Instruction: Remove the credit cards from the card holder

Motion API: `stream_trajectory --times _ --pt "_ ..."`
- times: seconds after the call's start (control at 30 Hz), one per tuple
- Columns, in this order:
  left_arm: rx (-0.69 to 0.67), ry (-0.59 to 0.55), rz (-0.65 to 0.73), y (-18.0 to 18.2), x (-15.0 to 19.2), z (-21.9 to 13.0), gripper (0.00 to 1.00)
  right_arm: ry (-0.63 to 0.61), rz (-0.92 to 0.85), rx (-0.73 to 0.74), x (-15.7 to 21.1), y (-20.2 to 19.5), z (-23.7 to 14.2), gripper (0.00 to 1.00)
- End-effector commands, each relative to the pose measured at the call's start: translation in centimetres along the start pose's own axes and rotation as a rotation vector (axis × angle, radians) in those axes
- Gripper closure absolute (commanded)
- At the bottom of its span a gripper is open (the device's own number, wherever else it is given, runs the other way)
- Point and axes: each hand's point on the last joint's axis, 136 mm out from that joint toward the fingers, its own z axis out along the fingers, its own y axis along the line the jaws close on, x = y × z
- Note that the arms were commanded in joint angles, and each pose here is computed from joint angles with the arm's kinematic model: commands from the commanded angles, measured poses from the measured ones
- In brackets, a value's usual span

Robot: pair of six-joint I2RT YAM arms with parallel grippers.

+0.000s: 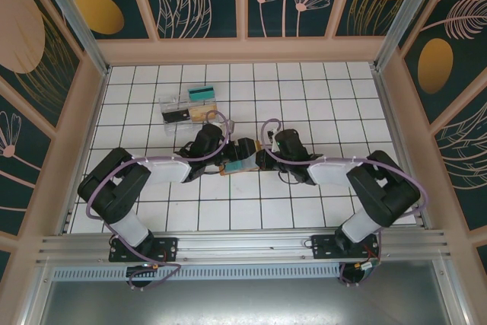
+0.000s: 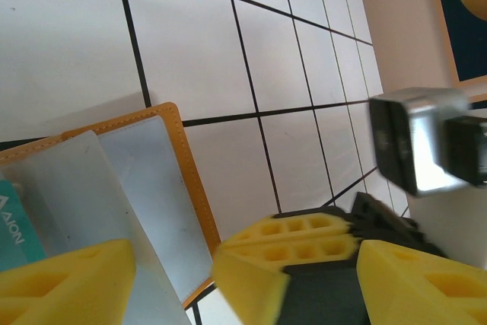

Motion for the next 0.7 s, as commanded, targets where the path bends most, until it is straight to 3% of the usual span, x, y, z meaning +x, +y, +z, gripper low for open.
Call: stream_trajectory --times 0.0,0.4,0.57,0.67 --pt "0.002 0.01 0.005 -0.2 0.3 0.1 0.23 0.008 -0.028 -0.079 -0.9 2.0 1.2 0.94" --pt "-0.02 0.004 0.019 0.1 0.3 -0.5 0.23 0.118 -0.064 -0.142 0.8 5.0 4.9 0.95" --pt "-0.024 -0.002 0.024 0.1 0.3 -0.7 0.23 0.104 -0.08 -0.16 0.2 6.1 4.6 0.95" --pt "-0.021 0.006 0.02 0.2 0.4 -0.4 0.23 0.086 -0.091 -0.1 -0.2 5.2 4.6 0.95"
